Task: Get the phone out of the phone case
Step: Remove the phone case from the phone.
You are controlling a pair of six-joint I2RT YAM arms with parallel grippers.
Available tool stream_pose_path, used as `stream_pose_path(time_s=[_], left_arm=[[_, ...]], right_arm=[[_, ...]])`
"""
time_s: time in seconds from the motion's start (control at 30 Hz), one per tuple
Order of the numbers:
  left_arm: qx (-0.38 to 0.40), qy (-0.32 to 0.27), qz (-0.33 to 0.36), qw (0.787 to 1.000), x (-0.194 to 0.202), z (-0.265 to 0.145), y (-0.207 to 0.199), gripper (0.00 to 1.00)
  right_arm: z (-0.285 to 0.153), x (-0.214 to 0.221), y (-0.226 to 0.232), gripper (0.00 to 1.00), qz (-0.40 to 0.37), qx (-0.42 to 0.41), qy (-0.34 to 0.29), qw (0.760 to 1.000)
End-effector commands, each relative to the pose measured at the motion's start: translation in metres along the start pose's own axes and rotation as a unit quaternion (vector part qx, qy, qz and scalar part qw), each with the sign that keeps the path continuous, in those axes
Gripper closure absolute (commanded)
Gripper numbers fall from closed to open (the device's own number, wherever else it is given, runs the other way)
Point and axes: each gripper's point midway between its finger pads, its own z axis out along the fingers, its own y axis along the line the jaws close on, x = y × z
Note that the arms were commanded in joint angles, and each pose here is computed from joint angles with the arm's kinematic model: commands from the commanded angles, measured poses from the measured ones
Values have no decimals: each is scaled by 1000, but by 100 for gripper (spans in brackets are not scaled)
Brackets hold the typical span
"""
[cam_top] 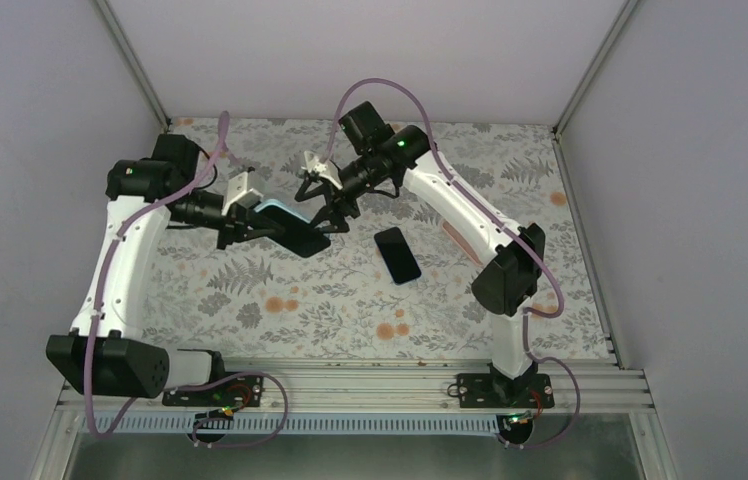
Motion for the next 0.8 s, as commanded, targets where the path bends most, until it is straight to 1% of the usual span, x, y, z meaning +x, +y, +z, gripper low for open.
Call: stream_pose_path(time_s=[0.0,0.03,0.07,0.1,0.13,0.17,0.2,0.27,0.37,0.4,0.43,0.5,0.57,0.67,0.77], left_arm=[[-127,-47,132,982,-39,-2,65,98],[-157,-47,147,975,-43,-7,69,97],[-181,-49,159,969,-48,-12,70,94],[-203,-47,167,964,-52,-18,71,88],[-220,-44,173,959,-56,-23,71,77],[-234,-39,179,955,-59,-28,72,58],[-246,-32,182,951,-60,-31,73,46],[-267,-20,184,946,-63,-38,76,38],[-318,-7,176,931,-72,-55,88,20],[-336,-10,177,925,-78,-61,91,9],[-349,-15,176,920,-82,-65,93,1],[-368,-31,201,907,-92,-71,92,0],[-392,-45,231,889,-102,-77,91,0],[-428,-60,269,860,-121,-79,93,0],[-438,-73,299,845,-136,-55,98,0]], right_arm=[[2,-104,117,30,-53,-244,-170,953],[6,-103,114,43,-46,-237,-164,956],[8,-102,110,58,-41,-229,-160,959],[7,-101,107,76,-38,-220,-157,962],[4,-100,103,89,-37,-214,-157,963],[-1,-100,100,96,-34,-205,-160,965],[-3,-99,95,97,-28,-193,-158,968],[-9,-96,88,97,-23,-170,-156,973],[-28,-91,62,97,-1,-114,-158,981],[-35,-84,47,97,18,-88,-159,983],[-45,-78,33,97,38,-60,-162,984],[-66,-64,1,97,71,2,-172,983],[-90,-49,-32,97,101,68,-182,976],[-129,-28,-90,97,158,179,-200,950],[-159,-15,-138,97,197,268,-206,920]])
